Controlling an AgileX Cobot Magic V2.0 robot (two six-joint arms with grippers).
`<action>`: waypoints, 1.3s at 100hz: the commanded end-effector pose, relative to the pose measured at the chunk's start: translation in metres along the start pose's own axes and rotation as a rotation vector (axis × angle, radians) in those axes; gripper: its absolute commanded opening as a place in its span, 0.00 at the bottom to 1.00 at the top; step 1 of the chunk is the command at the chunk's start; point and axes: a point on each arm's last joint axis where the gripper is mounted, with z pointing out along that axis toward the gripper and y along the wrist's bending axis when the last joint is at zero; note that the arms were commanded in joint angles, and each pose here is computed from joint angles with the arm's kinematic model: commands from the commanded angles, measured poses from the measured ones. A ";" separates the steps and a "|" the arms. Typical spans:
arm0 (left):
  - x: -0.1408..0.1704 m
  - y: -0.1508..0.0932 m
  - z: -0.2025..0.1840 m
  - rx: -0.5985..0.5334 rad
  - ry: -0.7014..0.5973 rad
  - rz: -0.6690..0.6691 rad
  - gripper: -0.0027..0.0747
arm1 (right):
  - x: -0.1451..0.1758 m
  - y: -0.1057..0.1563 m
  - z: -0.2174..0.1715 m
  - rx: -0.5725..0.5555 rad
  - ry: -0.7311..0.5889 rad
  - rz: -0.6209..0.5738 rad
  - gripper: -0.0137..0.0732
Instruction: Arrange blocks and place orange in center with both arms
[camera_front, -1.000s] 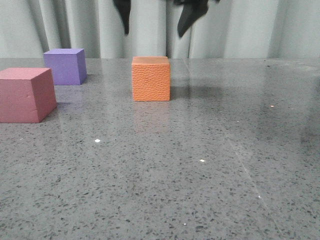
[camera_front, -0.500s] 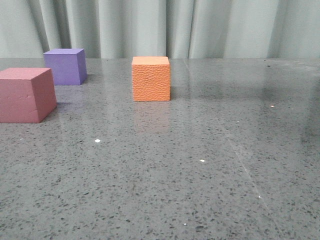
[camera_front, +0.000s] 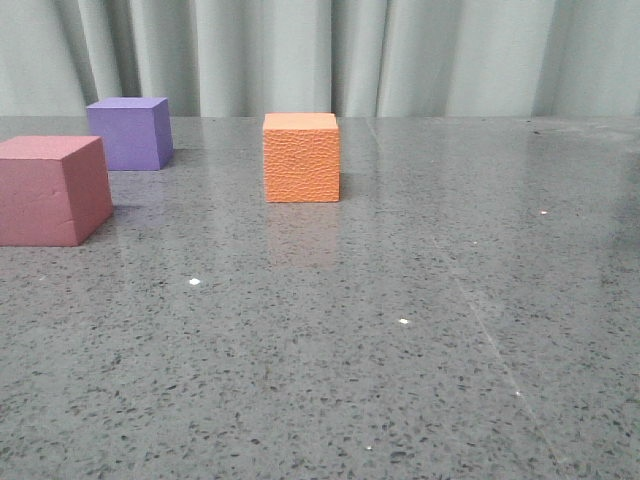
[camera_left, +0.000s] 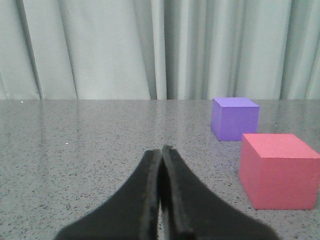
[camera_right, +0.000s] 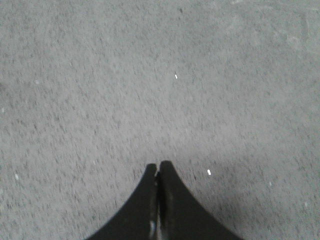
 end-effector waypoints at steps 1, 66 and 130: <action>0.010 -0.002 -0.002 0.023 -0.051 -0.011 0.01 | 0.006 -0.010 -0.018 -0.014 -0.111 -0.006 0.09; 0.010 -0.002 -0.002 0.023 -0.051 -0.011 0.01 | 0.046 -0.030 -0.043 -0.001 -0.123 0.015 0.09; 0.010 -0.002 -0.002 0.023 -0.051 -0.011 0.01 | 0.090 -0.042 -0.043 -0.067 -0.362 0.099 0.09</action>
